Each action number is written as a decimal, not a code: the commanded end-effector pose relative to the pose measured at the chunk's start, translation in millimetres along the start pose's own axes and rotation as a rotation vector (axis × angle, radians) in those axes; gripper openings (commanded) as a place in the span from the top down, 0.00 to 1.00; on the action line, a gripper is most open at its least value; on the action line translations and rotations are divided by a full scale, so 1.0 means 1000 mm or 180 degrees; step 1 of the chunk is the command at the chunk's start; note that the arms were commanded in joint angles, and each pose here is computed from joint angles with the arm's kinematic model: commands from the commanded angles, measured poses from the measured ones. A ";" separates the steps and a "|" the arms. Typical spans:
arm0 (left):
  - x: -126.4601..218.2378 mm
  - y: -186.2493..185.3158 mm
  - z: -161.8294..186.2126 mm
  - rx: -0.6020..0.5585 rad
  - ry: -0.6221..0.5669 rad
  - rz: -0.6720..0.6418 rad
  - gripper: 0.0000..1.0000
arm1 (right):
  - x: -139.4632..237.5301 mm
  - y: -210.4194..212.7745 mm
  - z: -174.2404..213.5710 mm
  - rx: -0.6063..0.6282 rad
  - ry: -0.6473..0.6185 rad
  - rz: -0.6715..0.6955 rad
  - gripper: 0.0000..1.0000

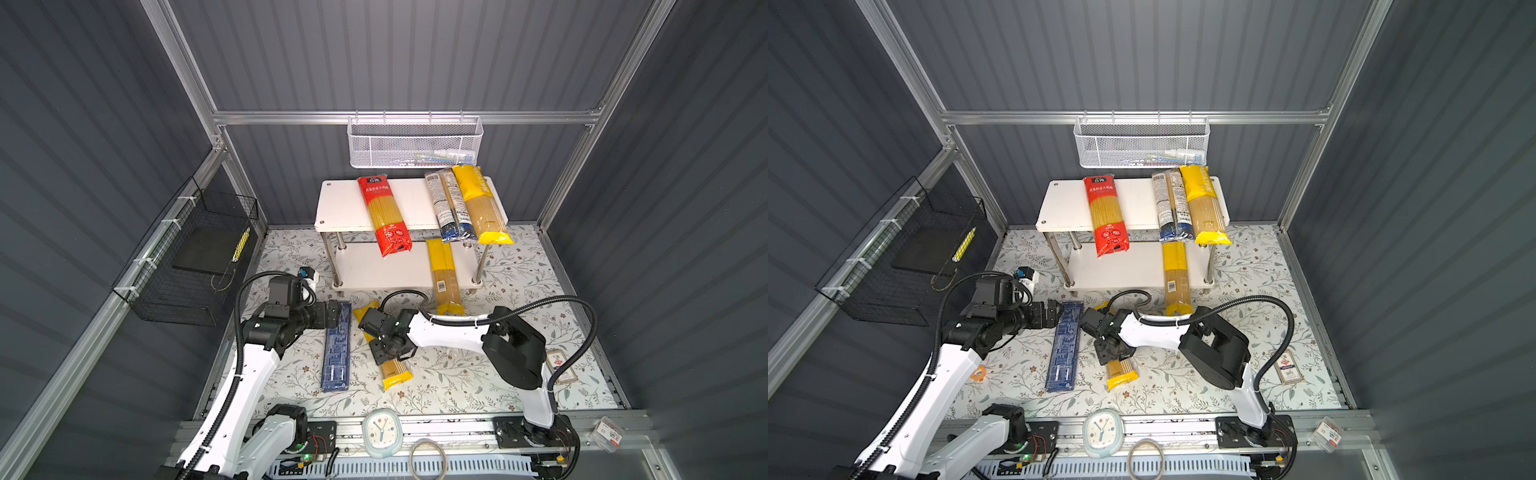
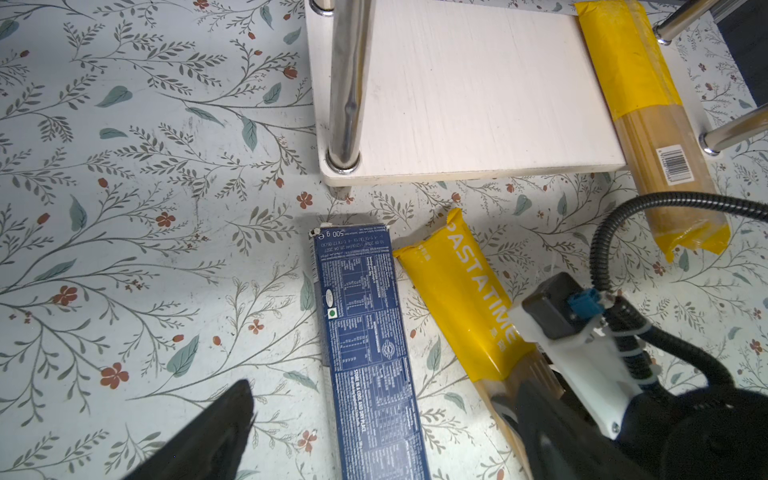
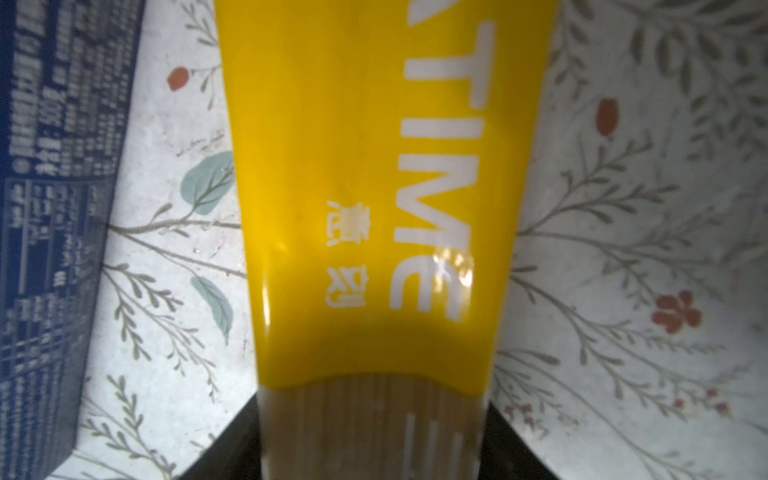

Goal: Place and organize the pasta boxes and bags onto the shelf
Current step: 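Lift the PASTATIME bag and swing it toward the shelf's lower tier, then lower the PASTATIME bag onto the lower tier and open the right gripper, then withdraw the right gripper and move it over the blue spaghetti box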

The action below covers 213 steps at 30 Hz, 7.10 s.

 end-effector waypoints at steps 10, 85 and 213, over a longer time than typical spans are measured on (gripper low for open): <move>-0.006 -0.025 0.009 0.0655 -0.0216 0.0461 0.01 | 0.013 -0.001 -0.002 -0.0054 -0.0073 -0.0177 0.64; -0.058 -0.019 0.051 0.0514 -0.0987 0.0400 0.01 | 0.132 -0.052 -0.179 -0.0936 -0.1911 -0.1233 0.93; -0.060 -0.005 0.097 0.1637 0.0262 -0.0014 0.01 | 0.130 0.004 -0.030 0.0389 -0.1063 -0.1702 0.17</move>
Point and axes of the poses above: each gripper's point midway between its finger pads, its own x axis back along the fingers, its own y axis along the line the jaws close on, z = x × y, the point moved 1 cm from there along x, back along the fingers, and after that the axes turned 14 degrees about -x, right-handed, at the moved point
